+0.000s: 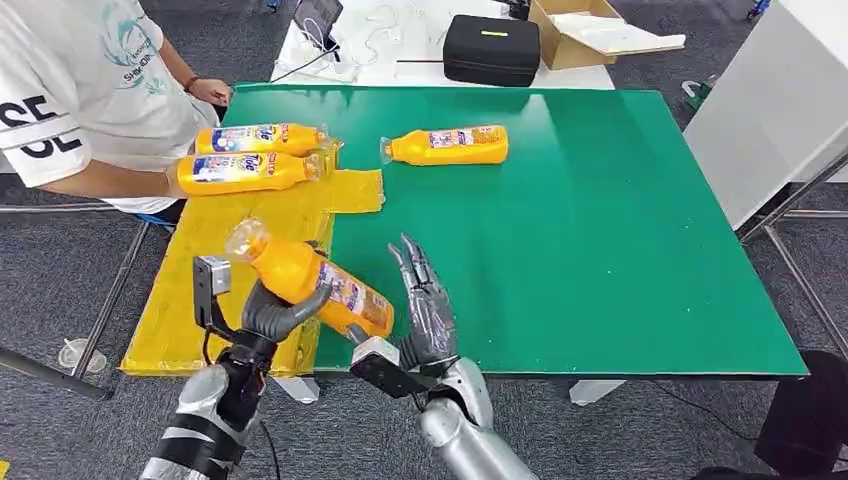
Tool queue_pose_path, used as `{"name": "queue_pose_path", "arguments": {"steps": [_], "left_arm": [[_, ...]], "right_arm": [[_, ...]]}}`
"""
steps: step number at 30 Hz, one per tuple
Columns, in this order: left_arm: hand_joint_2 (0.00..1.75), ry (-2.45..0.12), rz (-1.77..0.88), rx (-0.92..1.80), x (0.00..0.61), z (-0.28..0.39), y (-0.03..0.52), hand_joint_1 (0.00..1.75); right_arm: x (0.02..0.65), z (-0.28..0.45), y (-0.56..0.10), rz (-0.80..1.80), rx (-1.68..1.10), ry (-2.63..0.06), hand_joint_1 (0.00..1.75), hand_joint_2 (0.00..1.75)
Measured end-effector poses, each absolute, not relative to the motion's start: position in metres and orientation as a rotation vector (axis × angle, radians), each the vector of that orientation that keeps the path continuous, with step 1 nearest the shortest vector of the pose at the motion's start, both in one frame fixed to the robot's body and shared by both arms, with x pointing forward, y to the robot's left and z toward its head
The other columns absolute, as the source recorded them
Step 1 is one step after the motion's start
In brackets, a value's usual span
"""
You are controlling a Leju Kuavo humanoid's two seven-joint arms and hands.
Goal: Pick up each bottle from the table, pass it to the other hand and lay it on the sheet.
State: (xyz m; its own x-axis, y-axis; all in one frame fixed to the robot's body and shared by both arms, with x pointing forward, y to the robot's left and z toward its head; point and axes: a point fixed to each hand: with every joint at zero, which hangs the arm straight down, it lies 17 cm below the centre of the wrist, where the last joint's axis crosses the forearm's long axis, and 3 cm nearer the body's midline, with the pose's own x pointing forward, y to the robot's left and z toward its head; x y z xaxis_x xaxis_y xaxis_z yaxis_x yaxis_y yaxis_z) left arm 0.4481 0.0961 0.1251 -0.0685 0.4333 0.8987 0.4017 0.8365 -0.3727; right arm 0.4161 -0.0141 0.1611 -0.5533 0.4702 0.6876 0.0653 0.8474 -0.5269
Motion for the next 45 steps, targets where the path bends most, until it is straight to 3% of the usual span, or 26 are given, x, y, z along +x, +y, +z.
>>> {"name": "queue_pose_path", "arguments": {"steps": [9,18,23,24,30,45], "left_arm": [[1.75,-1.807,0.215,-0.336,0.502,0.149,0.177,1.75],[1.75,-1.818,0.247,-0.29,0.51,0.15,0.19,1.75],[1.75,-1.922,0.183,-0.099,0.513,0.164,0.203,1.75],[1.75,-1.959,0.136,-0.013,0.513,0.171,0.205,1.75],[1.75,-2.158,-0.292,0.573,0.52,0.234,0.196,1.75],[1.75,-2.222,-0.574,0.723,0.517,0.24,0.157,1.75]], "right_arm": [[0.412,0.201,-0.02,0.451,-0.348,-2.194,0.0,0.0],[0.409,0.215,-0.023,0.414,-0.338,-2.224,0.0,0.0],[0.405,0.224,-0.031,0.327,-0.299,-2.249,0.0,0.0],[0.402,0.229,-0.035,0.293,-0.293,-2.264,0.0,1.75],[0.395,0.275,-0.062,0.083,-0.262,-2.361,0.0,1.75],[0.392,0.293,-0.073,-0.011,-0.225,-2.383,0.0,1.75]]}}
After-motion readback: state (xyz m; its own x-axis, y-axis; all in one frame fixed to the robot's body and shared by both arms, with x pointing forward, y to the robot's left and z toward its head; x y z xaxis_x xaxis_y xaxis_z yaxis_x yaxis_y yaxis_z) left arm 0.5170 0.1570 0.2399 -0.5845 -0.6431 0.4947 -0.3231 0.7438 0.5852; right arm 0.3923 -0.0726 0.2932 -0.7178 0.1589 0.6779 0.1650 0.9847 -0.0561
